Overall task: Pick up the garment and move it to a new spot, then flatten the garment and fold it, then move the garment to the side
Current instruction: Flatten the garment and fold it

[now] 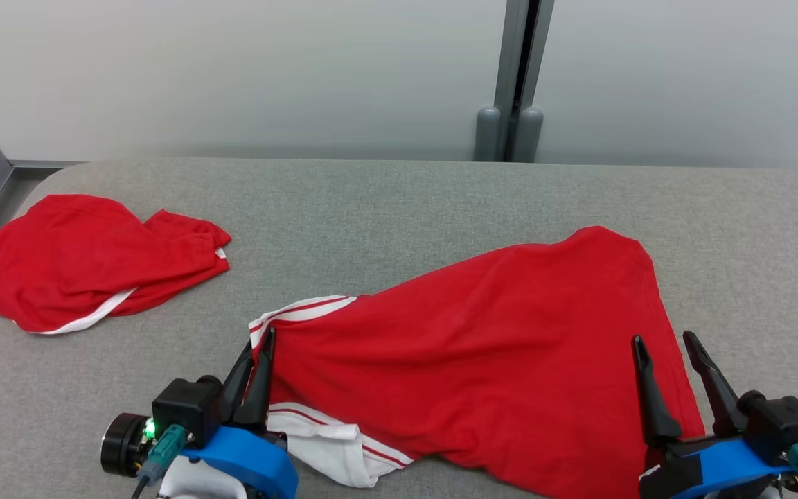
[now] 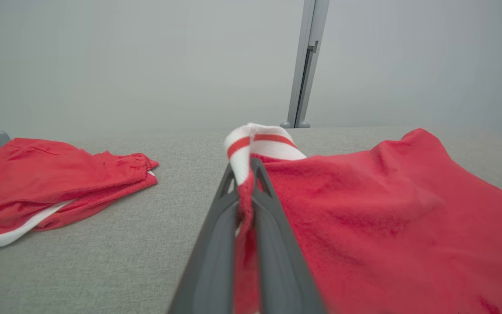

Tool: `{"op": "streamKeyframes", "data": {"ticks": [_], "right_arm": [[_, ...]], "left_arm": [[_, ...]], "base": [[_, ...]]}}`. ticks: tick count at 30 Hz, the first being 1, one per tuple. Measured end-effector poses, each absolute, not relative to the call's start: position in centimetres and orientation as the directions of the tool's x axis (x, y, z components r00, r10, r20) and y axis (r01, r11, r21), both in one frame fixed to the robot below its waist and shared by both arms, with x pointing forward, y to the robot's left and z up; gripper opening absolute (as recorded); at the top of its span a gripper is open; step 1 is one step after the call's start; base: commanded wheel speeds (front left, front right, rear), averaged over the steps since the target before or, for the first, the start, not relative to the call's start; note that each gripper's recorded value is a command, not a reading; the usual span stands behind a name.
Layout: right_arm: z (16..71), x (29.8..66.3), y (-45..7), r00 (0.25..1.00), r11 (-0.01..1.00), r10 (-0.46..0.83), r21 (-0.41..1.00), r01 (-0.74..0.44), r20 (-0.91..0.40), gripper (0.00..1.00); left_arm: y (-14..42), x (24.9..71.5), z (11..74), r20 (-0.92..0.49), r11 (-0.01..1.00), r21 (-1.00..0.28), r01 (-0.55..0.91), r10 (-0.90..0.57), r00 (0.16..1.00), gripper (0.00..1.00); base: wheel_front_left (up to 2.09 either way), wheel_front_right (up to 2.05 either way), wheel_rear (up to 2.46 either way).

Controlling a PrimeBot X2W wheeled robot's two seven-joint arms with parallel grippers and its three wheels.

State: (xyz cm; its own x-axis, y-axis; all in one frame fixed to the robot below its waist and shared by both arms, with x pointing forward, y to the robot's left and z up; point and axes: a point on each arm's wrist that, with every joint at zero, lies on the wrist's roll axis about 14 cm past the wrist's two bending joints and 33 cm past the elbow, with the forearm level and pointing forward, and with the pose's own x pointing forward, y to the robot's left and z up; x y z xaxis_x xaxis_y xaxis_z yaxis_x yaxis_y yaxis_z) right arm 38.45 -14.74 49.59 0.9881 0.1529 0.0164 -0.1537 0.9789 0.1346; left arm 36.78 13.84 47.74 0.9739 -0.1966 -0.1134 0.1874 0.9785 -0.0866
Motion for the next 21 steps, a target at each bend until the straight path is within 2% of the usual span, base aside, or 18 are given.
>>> {"op": "streamKeyframes", "data": {"ticks": [7,21], "right_arm": [[48.9,38.7,-14.2,0.986,0.976,0.168,0.144,-0.166,-0.001,1.00],[48.3,38.2,-15.7,0.992,0.982,0.124,0.145,-0.120,-0.016,1.00]], "left_arm": [[14.3,35.1,48.9,-0.113,0.982,-0.083,0.170,-0.179,0.977,0.00],[13.3,36.0,49.7,-0.097,0.976,-0.076,0.205,-0.212,0.972,0.00]], "base": [[0.00,0.00,0.00],[0.00,0.00,0.00]]}}
